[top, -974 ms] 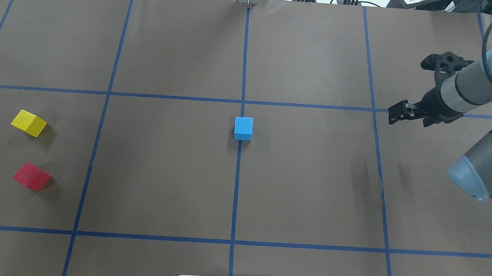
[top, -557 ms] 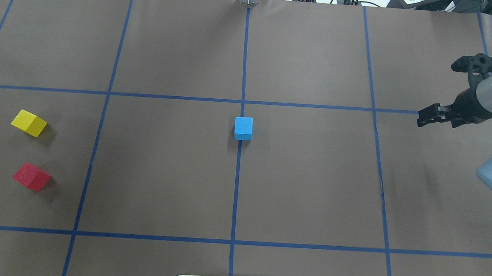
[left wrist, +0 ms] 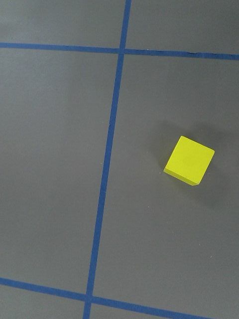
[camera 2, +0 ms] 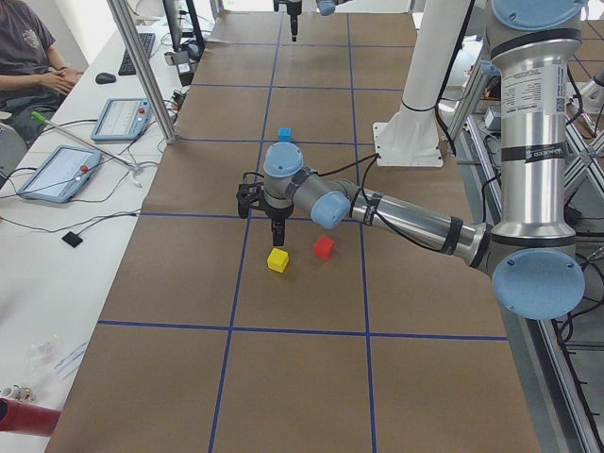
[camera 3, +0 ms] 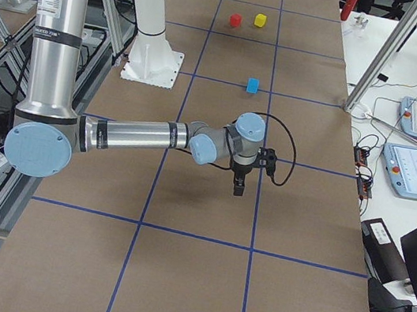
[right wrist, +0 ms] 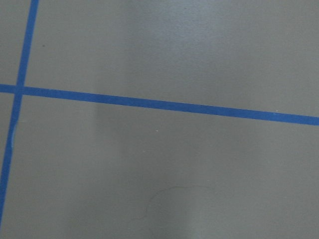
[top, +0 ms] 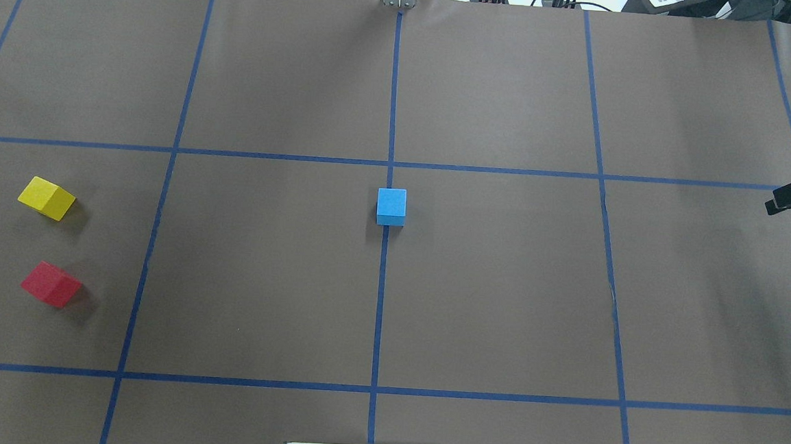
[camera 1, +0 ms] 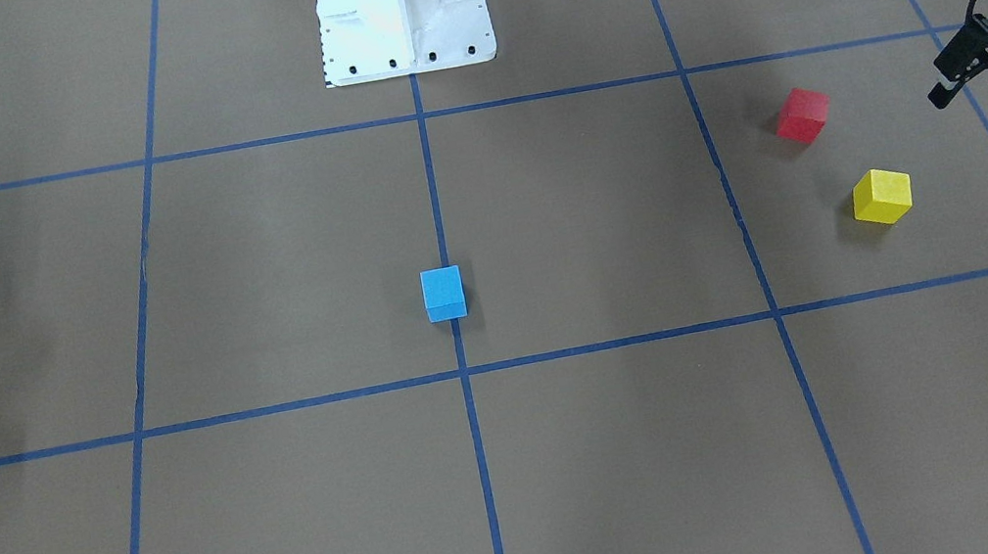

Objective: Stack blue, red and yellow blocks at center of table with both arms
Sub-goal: 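Lower the left gripper onto the red cube and close on it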

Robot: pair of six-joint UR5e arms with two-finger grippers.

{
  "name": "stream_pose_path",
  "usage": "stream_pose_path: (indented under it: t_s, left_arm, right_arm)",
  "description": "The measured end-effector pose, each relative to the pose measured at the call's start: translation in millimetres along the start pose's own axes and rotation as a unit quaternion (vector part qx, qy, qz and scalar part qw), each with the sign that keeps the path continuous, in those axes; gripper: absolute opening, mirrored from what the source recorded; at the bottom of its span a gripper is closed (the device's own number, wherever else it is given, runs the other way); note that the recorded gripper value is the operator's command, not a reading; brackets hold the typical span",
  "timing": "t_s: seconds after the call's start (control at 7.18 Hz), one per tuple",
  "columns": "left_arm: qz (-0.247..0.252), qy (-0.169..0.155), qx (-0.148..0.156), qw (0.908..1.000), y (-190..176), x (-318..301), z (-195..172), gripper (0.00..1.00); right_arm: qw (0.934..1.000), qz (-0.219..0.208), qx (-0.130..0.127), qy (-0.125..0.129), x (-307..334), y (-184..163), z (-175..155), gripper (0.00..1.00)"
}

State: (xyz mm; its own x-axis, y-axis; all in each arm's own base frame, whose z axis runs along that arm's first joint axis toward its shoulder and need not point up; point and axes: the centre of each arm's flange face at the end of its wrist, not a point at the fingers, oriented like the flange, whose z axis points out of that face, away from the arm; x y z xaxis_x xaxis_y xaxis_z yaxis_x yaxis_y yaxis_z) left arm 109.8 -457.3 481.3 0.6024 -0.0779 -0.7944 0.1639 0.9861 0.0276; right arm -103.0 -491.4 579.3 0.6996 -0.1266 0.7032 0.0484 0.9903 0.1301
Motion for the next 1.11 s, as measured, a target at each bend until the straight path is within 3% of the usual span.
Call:
stream_pose_path:
  t_s: [0.28,1.11]
  left_arm:
    - [0.026,-0.014,0.000,0.9996,12,14,15,1.00]
    - [0.107,-0.011,0.001,0.9942,31,28,20,1.00]
  right_arm:
    - [0.9999,-0.014,-0.004,0.002,32,4,0,1.00]
    - [0.9998,-0.018,-0.003,0.010,63,12,-2,1.00]
